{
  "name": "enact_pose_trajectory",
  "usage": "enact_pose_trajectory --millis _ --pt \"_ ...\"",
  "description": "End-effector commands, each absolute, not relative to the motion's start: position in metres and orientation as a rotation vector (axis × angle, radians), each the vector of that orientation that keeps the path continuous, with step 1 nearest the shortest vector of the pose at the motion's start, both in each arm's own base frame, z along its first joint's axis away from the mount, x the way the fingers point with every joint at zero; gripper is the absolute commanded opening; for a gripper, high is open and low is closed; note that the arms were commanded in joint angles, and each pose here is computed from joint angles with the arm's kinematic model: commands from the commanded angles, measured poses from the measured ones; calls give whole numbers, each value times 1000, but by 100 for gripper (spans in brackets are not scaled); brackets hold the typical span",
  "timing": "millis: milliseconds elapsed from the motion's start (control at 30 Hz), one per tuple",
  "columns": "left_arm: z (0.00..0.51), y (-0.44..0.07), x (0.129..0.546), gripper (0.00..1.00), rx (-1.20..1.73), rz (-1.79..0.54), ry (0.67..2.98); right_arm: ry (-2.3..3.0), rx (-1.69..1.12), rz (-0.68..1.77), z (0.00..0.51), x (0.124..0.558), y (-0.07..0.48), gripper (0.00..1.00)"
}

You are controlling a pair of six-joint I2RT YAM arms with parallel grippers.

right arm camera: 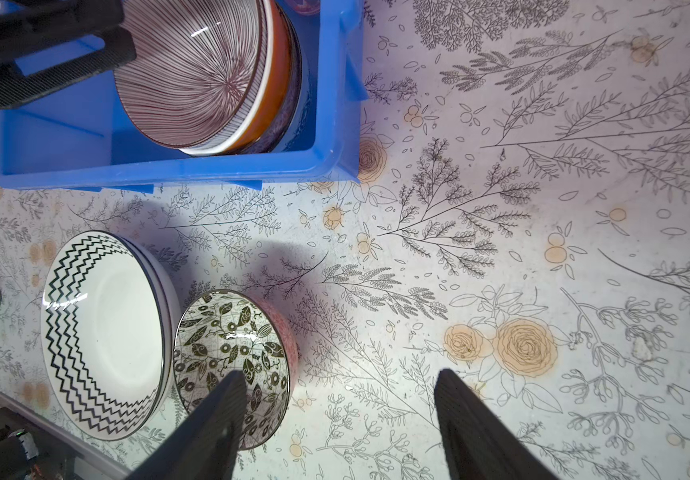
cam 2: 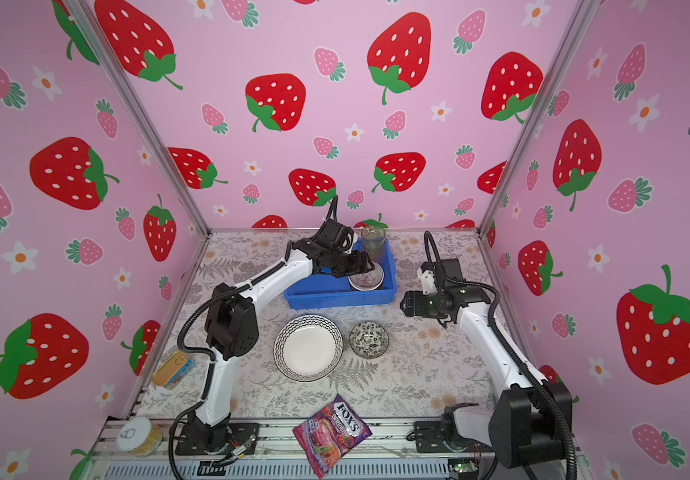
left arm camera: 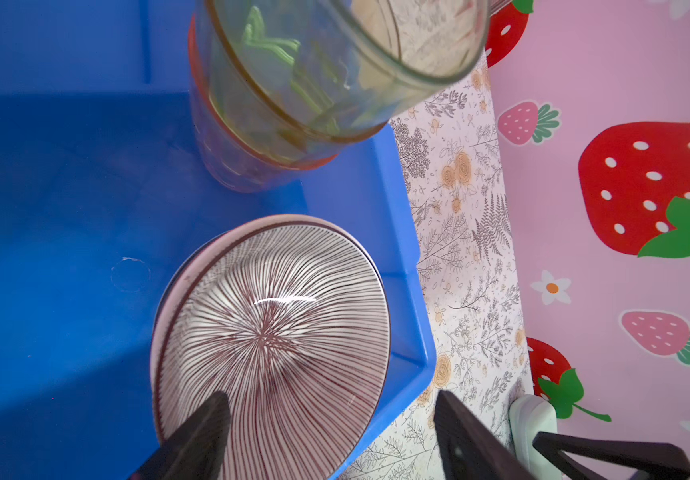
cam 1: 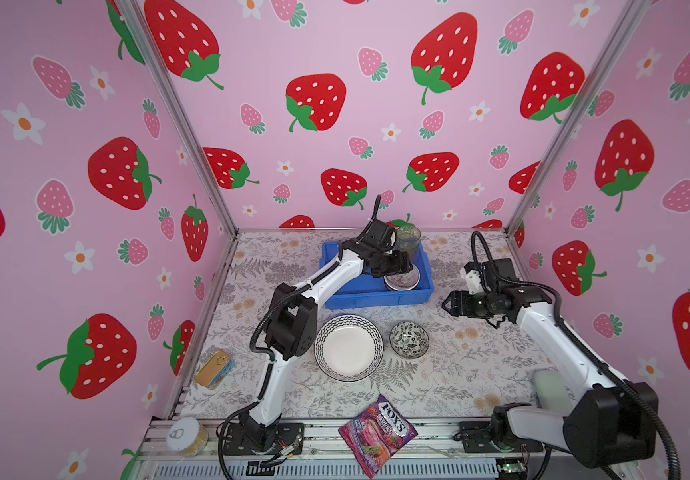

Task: Place the mixed dishes into the plastic bin
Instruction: 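Open the left gripper and raise it while the right moves toward the green leaf bowl, then lower the right gripper onto the green leaf-patterned bowl rim while the left moves toward it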

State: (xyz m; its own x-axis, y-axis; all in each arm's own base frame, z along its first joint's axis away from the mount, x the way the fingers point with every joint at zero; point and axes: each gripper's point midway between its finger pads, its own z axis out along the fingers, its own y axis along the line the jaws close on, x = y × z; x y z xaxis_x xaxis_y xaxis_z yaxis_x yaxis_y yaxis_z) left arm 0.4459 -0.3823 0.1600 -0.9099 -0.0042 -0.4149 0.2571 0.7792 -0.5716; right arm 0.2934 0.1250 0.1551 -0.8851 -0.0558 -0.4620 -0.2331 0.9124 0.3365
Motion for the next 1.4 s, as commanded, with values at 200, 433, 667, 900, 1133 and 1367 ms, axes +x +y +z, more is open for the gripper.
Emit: enact_pose_trajectory --millis 200,433,667,900,1133,1367 --pt "151 -391 441 80 199 -945 2594 2637 -223 623 141 285 135 75" --pt "181 -386 436 80 198 -949 2562 2666 -235 638 125 269 154 75" --pt "211 -366 419 82 190 -912 2524 2703 -199 598 101 256 167 74" --pt "214 -336 392 86 146 -855 2537 2735 -227 575 81 254 183 65" --pt "203 -308 362 89 76 -812 2585 2767 -242 542 63 254 188 47" --pt "190 -281 336 89 13 -762 2613 2773 -257 545 57 253 190 35"
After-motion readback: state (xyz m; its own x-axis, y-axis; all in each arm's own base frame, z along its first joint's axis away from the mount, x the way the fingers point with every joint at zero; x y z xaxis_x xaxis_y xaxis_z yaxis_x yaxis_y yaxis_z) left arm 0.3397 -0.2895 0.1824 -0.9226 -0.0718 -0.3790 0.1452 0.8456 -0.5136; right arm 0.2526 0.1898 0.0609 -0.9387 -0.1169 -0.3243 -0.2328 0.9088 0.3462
